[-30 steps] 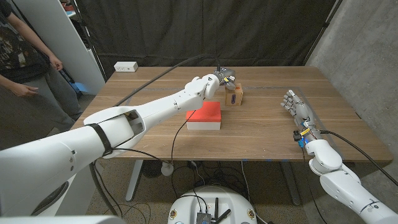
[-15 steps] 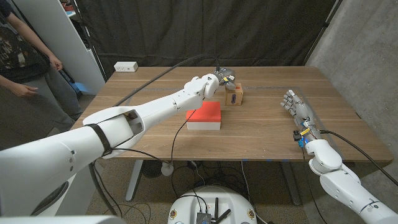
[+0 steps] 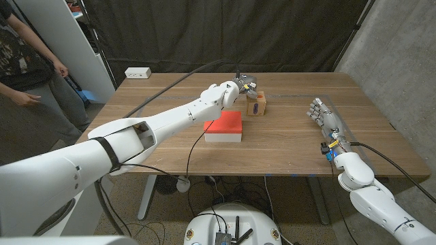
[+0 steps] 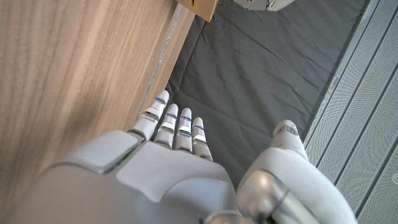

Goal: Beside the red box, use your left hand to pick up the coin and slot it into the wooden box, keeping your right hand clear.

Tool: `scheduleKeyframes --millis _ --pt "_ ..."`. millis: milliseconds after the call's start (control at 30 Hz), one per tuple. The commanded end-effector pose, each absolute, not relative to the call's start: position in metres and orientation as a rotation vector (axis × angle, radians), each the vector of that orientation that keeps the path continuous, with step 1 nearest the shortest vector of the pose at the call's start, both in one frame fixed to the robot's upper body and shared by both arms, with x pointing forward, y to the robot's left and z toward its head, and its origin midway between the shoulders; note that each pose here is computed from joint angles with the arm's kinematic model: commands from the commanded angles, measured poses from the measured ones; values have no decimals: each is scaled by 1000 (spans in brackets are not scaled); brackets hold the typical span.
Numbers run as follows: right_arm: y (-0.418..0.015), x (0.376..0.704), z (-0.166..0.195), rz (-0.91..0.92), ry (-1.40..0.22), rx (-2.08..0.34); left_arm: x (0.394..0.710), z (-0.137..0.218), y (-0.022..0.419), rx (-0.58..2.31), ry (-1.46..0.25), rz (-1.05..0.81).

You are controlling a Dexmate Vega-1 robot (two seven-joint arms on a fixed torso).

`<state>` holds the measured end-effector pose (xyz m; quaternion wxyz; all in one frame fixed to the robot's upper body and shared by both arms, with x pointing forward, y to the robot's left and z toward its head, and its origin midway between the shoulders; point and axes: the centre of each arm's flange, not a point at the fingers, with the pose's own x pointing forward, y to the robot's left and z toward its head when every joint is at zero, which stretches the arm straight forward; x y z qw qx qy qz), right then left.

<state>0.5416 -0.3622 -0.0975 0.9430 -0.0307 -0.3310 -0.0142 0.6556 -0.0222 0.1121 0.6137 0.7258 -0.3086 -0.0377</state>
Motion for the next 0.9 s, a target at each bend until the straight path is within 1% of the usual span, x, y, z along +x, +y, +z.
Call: scheduleKeyframes --millis 33,367,900 --pt "-360 542 -98 -34 -677 -59 649 121 -21 1672 -753 -43" --pt "-357 538 -97 -38 -684 -63 639 126 -12 1628 -810 -8" --pt "-345 531 -90 -33 -691 -83 616 128 22 1504 -920 49"
